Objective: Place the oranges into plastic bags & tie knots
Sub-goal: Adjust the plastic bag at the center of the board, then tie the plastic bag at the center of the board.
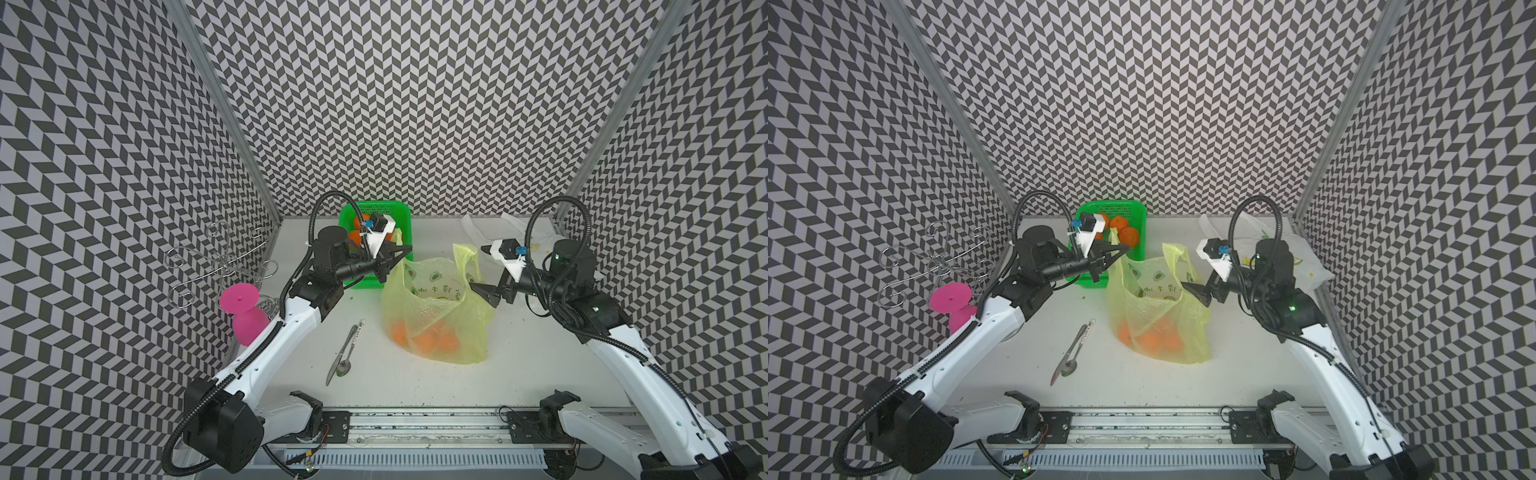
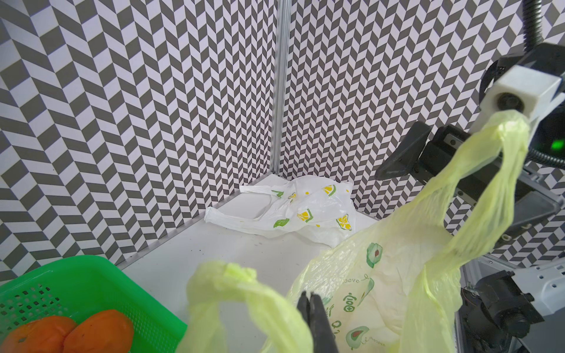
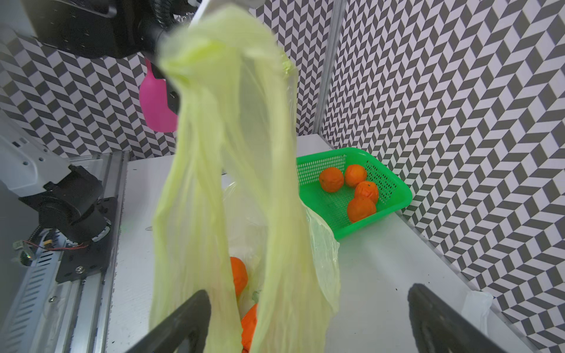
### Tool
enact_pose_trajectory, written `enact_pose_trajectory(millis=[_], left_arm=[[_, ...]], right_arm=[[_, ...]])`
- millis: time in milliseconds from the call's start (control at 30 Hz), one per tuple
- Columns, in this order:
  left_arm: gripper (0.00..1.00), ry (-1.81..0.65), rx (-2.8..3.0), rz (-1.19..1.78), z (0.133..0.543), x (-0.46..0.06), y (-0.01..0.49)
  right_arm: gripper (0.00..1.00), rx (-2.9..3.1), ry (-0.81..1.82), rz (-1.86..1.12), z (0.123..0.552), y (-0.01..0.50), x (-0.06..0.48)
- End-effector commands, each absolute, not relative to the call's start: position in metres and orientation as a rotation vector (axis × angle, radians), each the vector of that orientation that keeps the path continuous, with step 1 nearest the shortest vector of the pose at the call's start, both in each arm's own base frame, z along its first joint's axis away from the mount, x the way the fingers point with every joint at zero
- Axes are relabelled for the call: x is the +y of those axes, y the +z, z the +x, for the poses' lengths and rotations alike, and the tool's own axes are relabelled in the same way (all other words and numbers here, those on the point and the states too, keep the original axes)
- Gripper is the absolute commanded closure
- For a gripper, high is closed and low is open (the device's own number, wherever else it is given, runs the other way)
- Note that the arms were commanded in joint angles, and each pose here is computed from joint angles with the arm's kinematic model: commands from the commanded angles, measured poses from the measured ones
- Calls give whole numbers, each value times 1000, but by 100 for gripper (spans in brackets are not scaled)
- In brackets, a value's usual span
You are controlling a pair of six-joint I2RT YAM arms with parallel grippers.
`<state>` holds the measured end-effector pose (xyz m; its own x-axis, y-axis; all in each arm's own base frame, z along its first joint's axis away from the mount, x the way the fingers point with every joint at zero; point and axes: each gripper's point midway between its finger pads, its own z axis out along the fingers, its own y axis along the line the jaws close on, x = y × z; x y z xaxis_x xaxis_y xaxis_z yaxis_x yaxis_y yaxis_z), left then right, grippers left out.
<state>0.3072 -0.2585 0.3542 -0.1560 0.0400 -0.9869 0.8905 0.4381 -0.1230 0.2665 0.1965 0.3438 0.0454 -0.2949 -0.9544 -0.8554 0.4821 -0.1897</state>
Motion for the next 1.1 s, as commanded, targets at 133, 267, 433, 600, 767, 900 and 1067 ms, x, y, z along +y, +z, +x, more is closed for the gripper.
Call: enact_pose_trajectory(millis=[133,267,433,600,767,900,1067], left_arm=[[100,-919,1494,860,301,-258,366],[100,-921,1491,864,301,-258,366],[100,-927,1489,865,302,-259,365],[100,-929,1482,867,299,-259,367],[100,-930,1481,866,298,-258,366],[100,-933,1482,873,296,-259,363],[100,-932,1480,870,296,-258,359]], right_arm=[[0,1538,413,-943,275,378,174],[0,1606,429,-951,266,373,168],[0,1631,474,-957,253,373,164],[0,1573,515,-1003,237,371,169],[0,1550,541,-1016,240,352,174],[0,1533,546,-1031,241,342,180],[0,1486,526,-1090,236,342,192]])
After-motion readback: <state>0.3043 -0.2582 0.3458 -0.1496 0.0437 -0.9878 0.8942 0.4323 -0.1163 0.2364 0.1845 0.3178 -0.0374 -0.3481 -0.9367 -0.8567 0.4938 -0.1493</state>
